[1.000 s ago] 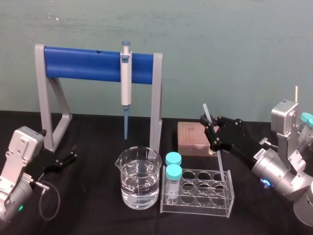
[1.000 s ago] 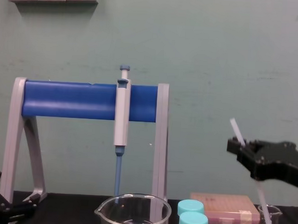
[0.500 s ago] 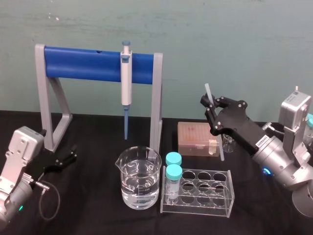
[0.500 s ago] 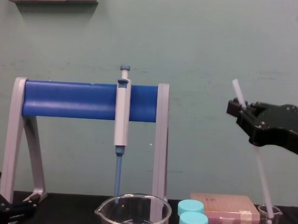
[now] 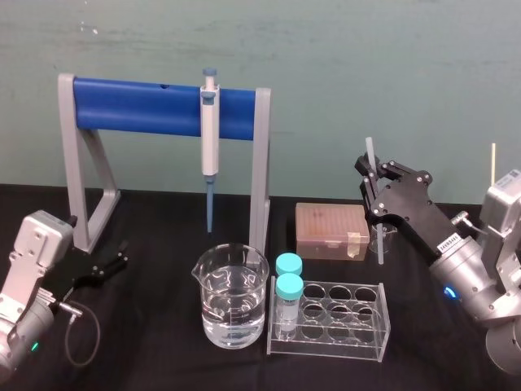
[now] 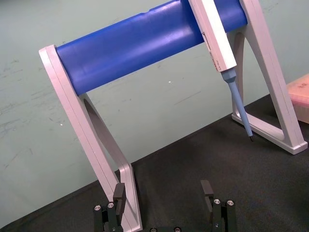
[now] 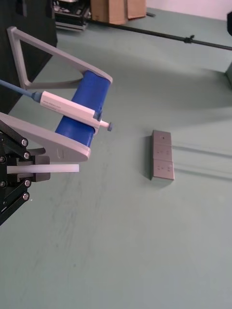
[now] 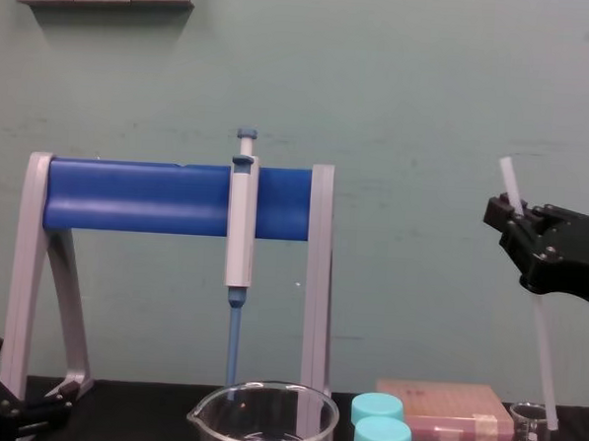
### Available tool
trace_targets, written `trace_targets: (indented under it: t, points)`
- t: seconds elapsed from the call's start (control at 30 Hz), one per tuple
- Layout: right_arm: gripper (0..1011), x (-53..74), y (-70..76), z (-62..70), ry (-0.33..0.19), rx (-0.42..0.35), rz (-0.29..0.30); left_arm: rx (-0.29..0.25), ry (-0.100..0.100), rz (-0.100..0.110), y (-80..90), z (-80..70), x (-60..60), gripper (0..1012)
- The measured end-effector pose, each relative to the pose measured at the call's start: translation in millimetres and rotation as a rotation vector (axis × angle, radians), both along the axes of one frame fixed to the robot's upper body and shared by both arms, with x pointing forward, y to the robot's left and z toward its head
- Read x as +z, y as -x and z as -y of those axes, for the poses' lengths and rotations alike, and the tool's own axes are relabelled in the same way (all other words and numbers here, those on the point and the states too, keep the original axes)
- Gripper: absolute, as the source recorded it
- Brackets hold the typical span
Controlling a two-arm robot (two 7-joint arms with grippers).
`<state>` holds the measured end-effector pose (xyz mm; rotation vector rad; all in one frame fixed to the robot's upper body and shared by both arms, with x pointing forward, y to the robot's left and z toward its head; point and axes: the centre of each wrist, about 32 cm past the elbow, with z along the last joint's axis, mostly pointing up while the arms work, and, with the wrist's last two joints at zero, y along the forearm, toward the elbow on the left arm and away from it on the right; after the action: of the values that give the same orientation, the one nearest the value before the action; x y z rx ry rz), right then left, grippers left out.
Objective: Pick up the stirring rod with one hand, then place it down.
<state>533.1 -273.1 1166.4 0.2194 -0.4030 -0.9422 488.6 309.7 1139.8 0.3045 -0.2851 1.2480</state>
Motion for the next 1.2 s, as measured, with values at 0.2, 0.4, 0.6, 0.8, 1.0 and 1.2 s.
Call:
trace_targets:
  t: [0.2,0.4,0.6,0.8,1.0,1.2]
  points:
    - [72,-4.9,1.8,-0.1,-0.031,-0.013,0.012,0.0,0.0,0.0,0.0,0.0,0.0,1000]
    - [72,-8.3,3.5,-0.7,-0.044,-0.022,0.011,0.0,0.0,0.0,0.0,0.0,0.0,1000]
    - [72,-8.1,3.4,-0.6,-0.042,-0.02,0.012,0.0,0.0,0.0,0.0,0.0,0.0,1000]
    - [72,-7.9,3.2,-0.6,-0.04,-0.018,0.012,0.0,0.0,0.0,0.0,0.0,0.0,1000]
    - [72,-7.7,3.1,-0.7,-0.04,-0.017,0.012,0.0,0.0,0.0,0.0,0.0,0.0,1000]
    - [72,-7.5,3.0,-0.8,-0.04,-0.016,0.012,0.0,0.0,0.0,0.0,0.0,0.0,1000]
